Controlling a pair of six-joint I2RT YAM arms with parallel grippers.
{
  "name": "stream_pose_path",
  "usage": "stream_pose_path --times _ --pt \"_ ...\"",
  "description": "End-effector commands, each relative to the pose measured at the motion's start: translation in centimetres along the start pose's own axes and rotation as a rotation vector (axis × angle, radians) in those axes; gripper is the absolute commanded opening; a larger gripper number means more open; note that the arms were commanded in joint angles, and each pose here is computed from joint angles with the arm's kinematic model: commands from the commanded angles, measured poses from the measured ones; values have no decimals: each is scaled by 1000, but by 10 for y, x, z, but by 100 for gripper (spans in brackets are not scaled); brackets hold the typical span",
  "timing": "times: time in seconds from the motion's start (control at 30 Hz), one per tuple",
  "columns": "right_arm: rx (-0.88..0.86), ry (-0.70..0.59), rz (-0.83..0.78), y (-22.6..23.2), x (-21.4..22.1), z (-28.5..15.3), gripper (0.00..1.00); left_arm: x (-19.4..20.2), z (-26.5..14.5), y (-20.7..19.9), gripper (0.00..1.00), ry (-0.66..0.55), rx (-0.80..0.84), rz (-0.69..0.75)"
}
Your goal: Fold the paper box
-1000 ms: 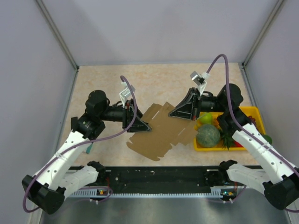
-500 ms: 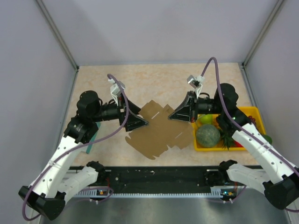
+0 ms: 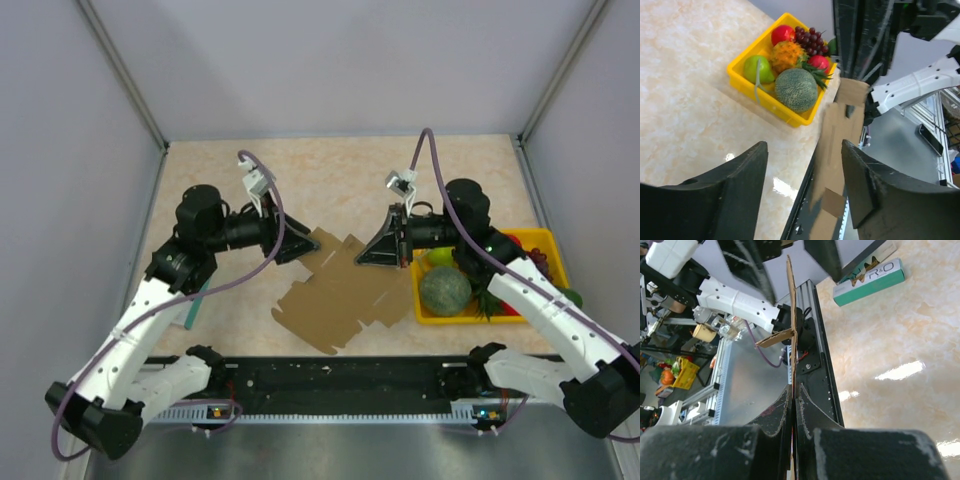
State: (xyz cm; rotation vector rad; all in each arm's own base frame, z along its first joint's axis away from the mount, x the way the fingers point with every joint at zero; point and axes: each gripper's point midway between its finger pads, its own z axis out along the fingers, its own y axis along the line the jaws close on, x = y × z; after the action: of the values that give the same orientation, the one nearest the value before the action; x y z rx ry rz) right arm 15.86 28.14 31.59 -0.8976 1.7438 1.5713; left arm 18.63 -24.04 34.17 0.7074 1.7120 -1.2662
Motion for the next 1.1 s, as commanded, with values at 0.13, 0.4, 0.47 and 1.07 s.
stream_pose_path --times 0.13,0.4,0.47,1.07 --pt "45 10 -35 -6 0 4 0 4 17 15 38 53 33 -2" --pt "219 40 -26 -35 5 -2 32 11 14 23 0 1 3 72" --pt "250 43 -32 -39 7 -5 34 15 15 25 0 11 1 71" --pt "384 72 -57 -60 19 -12 0 34 32 63 7 -2 -84 -37"
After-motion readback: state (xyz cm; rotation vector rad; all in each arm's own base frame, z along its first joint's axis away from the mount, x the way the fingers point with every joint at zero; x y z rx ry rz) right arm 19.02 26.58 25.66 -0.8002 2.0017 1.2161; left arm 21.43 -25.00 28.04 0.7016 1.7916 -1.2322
